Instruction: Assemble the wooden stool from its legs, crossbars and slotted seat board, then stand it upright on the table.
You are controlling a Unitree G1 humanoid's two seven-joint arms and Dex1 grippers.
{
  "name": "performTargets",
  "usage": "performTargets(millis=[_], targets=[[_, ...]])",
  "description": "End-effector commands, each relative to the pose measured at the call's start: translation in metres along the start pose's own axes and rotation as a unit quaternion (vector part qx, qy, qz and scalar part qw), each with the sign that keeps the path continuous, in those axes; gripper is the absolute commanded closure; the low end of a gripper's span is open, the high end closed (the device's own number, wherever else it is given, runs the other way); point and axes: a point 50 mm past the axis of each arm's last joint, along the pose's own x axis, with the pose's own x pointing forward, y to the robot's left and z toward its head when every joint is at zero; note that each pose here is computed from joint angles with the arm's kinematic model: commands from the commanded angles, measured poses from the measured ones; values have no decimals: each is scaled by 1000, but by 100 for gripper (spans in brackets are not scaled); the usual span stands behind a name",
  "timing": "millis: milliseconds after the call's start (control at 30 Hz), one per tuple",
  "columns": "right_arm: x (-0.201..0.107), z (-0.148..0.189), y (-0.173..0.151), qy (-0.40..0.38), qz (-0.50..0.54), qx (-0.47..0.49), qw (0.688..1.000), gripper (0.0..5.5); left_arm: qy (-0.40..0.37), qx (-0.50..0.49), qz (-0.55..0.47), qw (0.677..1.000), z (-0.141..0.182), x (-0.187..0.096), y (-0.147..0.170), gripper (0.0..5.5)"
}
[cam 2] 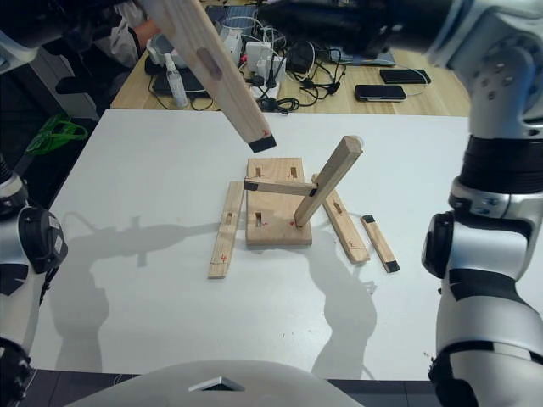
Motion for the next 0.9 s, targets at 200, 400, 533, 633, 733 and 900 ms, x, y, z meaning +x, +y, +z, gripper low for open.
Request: performTargets(millis=[200, 400, 533, 633, 733, 900], targets=[[-80, -42, -47, -108, -435, 87, 890, 235, 36, 10, 422, 906, -62, -21, 30, 448], [-96, -122, -7, 22, -506, 123, 854, 235, 32, -81, 520, 850, -98, -26, 20, 448], [-97, -163, 39, 122, -482, 152, 854, 235, 38, -101, 532, 840, -101, -31, 15, 448], [-112, -184, 61, 245, -446, 125, 852, 235, 31, -103, 551, 828, -95, -39, 22, 448], [-121, -190, 80, 326, -359, 118, 866, 235, 27, -100, 553, 826, -91, -43, 25, 448], [-110, -194, 121, 359, -200, 163, 897, 235, 28, -110, 537, 836, -95, -33, 22, 448]])
